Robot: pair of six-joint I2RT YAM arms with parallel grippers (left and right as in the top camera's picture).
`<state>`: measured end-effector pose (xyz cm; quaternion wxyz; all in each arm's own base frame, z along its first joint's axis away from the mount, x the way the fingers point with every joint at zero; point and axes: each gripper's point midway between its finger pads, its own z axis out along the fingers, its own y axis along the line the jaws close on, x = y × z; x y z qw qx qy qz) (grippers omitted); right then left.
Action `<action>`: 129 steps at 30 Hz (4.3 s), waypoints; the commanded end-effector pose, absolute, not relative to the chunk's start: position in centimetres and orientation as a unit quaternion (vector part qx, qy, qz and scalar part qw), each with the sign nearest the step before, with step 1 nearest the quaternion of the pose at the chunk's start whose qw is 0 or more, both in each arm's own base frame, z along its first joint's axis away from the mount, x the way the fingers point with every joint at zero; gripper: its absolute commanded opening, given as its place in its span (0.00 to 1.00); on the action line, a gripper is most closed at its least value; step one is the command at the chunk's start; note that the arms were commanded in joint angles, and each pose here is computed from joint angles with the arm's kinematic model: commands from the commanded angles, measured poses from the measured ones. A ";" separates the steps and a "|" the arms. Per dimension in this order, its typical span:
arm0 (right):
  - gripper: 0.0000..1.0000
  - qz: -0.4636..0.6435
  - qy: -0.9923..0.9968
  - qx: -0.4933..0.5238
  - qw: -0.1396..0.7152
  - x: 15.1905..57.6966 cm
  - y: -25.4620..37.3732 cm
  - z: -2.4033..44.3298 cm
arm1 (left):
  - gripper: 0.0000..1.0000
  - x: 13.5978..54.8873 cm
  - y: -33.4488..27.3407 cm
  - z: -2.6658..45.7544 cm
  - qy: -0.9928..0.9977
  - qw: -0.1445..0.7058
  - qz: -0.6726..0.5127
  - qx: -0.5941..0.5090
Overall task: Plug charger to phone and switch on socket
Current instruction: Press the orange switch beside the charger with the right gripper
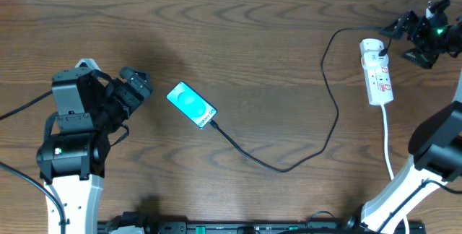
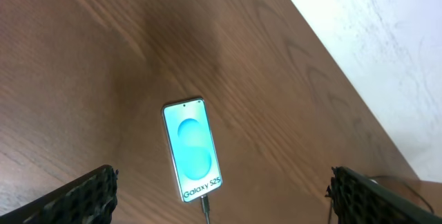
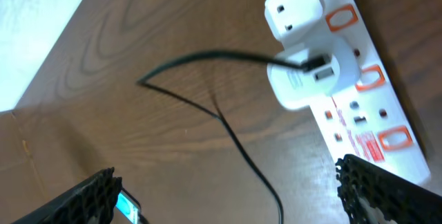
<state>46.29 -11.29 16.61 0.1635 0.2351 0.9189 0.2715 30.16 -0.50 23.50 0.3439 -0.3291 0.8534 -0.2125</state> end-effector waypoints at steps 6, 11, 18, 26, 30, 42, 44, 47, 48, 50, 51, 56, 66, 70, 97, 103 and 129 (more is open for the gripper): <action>0.99 0.309 0.907 0.239 0.159 48.2 -11.0 13.8 | 0.98 30.7 -0.2 23.9 0.858 0.351 -0.202 -0.316; 0.99 0.311 0.910 0.233 0.148 48.4 -11.3 11.9 | 0.98 30.8 -0.1 23.5 0.860 0.347 -0.197 -0.319; 0.99 0.309 0.915 0.223 0.134 48.3 -11.6 9.7 | 0.98 30.9 0.0 23.3 0.861 0.344 -0.196 -0.320; 0.99 0.283 0.925 0.222 0.123 47.9 -12.5 8.1 | 0.98 30.9 0.0 23.4 0.861 0.344 -0.196 -0.320; 0.99 0.263 0.931 0.224 0.118 47.6 -13.2 7.5 | 0.98 30.9 0.0 23.4 0.861 0.344 -0.196 -0.320; 0.99 0.250 0.935 0.229 0.106 47.5 -13.9 5.7 | 0.98 30.9 0.0 23.4 0.861 0.344 -0.196 -0.320; 0.99 0.251 0.935 0.230 0.104 47.5 -13.9 5.3 | 0.98 30.9 0.0 23.4 0.861 0.344 -0.196 -0.320; 0.99 0.252 0.934 0.231 0.098 47.5 -13.8 4.7 | 0.98 30.9 0.0 23.3 0.861 0.344 -0.196 -0.320; 0.99 0.253 0.934 0.232 0.096 47.4 -13.8 4.6 | 0.98 30.9 0.0 23.4 0.861 0.344 -0.197 -0.320; 0.99 0.257 0.933 0.231 0.096 47.5 -13.7 4.5 | 0.98 30.9 0.0 23.3 0.861 0.344 -0.196 -0.320; 0.99 0.258 0.933 0.231 0.097 47.5 -13.6 4.5 | 0.98 30.9 0.0 23.4 0.861 0.344 -0.197 -0.320; 0.99 0.273 0.929 0.229 0.100 47.8 -13.2 4.8 | 0.98 30.9 0.0 23.3 0.861 0.344 -0.196 -0.320; 0.99 0.301 0.923 0.217 0.105 48.1 -12.0 5.4 | 0.98 30.9 0.0 23.4 0.861 0.344 -0.197 -0.320; 0.99 0.300 0.924 0.214 0.104 48.2 -11.7 5.4 | 0.98 30.9 0.0 23.4 0.861 0.344 -0.197 -0.320; 0.99 0.279 0.933 0.206 0.094 48.0 -11.5 4.8 | 0.98 30.9 0.0 23.3 0.861 0.344 -0.196 -0.320; 0.99 0.277 0.934 0.207 0.093 48.0 -11.5 4.7 | 0.98 30.9 0.0 23.3 0.861 0.344 -0.196 -0.320; 0.99 0.279 0.934 0.210 0.072 47.4 -11.3 3.1 | 0.98 30.9 0.0 23.3 0.861 0.344 -0.196 -0.320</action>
